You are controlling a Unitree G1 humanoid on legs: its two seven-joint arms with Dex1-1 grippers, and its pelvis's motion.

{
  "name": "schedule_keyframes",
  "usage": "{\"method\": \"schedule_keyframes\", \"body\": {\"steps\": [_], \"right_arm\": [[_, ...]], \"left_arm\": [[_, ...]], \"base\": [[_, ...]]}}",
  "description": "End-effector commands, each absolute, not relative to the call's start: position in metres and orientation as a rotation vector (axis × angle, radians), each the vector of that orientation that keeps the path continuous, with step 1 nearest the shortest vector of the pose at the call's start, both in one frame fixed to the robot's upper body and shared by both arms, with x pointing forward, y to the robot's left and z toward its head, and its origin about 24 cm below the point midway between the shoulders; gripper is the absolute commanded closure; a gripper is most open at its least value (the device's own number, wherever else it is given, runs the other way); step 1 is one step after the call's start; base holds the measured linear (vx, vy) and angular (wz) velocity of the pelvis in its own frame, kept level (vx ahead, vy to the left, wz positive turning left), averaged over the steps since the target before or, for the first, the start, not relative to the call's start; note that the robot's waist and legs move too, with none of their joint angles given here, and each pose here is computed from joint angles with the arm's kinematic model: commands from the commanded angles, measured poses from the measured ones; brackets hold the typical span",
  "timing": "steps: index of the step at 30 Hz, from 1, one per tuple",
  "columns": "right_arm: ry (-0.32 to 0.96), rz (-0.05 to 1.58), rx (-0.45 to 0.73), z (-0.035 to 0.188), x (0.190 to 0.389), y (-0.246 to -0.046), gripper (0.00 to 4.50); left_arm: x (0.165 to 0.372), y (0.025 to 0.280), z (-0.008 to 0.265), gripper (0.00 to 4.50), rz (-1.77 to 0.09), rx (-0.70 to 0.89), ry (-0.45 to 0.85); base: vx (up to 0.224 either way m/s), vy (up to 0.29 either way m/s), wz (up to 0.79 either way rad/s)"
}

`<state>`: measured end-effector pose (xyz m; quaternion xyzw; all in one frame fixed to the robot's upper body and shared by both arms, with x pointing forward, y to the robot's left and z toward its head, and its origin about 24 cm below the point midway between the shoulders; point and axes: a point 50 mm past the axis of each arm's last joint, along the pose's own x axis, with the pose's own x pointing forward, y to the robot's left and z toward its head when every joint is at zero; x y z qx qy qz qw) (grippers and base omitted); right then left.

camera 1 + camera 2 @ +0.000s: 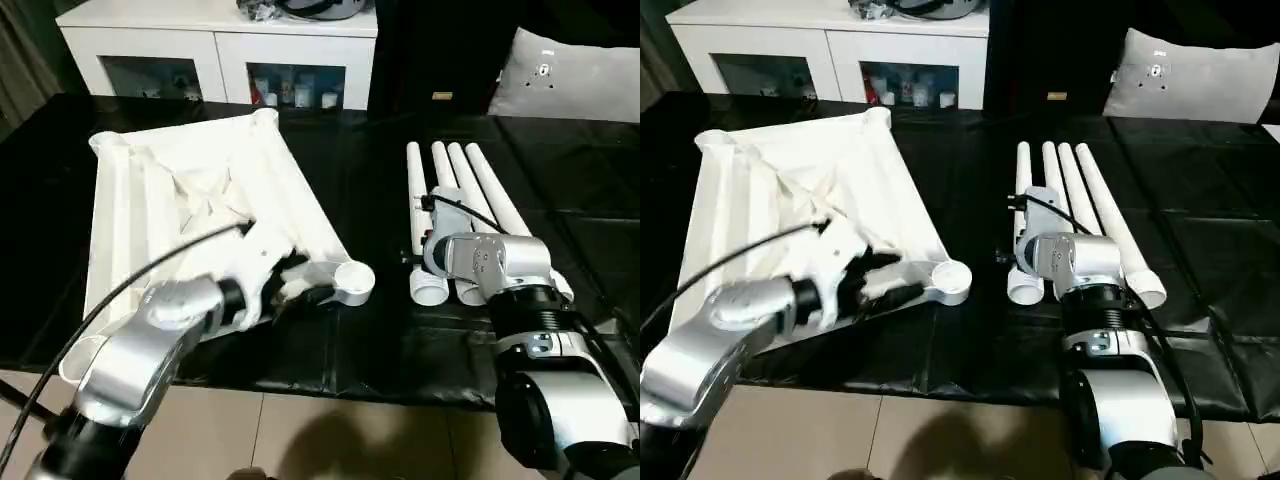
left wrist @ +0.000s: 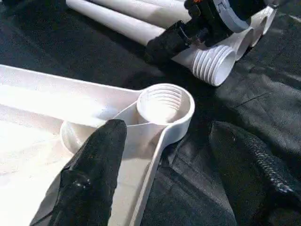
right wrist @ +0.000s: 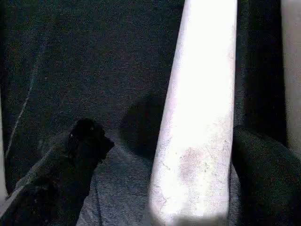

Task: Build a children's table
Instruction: Pick table leg

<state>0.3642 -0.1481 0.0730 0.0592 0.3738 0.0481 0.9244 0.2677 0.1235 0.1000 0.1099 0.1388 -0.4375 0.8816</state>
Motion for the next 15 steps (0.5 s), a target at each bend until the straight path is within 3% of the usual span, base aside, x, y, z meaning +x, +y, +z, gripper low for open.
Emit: {"method": "schedule_keyframes", "body": {"steps": [1, 5, 11, 15], "right_arm": [[0.776, 0.109, 0.13, 0.068, 0.36, -0.146, 0.18], [0.709, 0.094, 0.193, 0.069, 0.36, -0.148, 0.18], [0.584, 0.111, 0.141, 0.076, 0.358, -0.155, 0.18], [0.533, 0.142, 0.217, 0.083, 0.354, -0.157, 0.18]], "left_arm": [[0.27, 0.124, 0.106, 1.32, -0.903, 0.248, 0.268], [0.273, 0.123, 0.106, 1.32, -0.911, 0.258, 0.262], [0.278, 0.12, 0.109, 1.32, -0.915, 0.266, 0.238], [0.284, 0.118, 0.111, 1.32, -0.899, 0.288, 0.207]], "base": [[0.0, 0.0, 0.0], [0.0, 0.0, 0.0], [0.0, 0.0, 0.0], [0.0, 0.0, 0.0]]}}
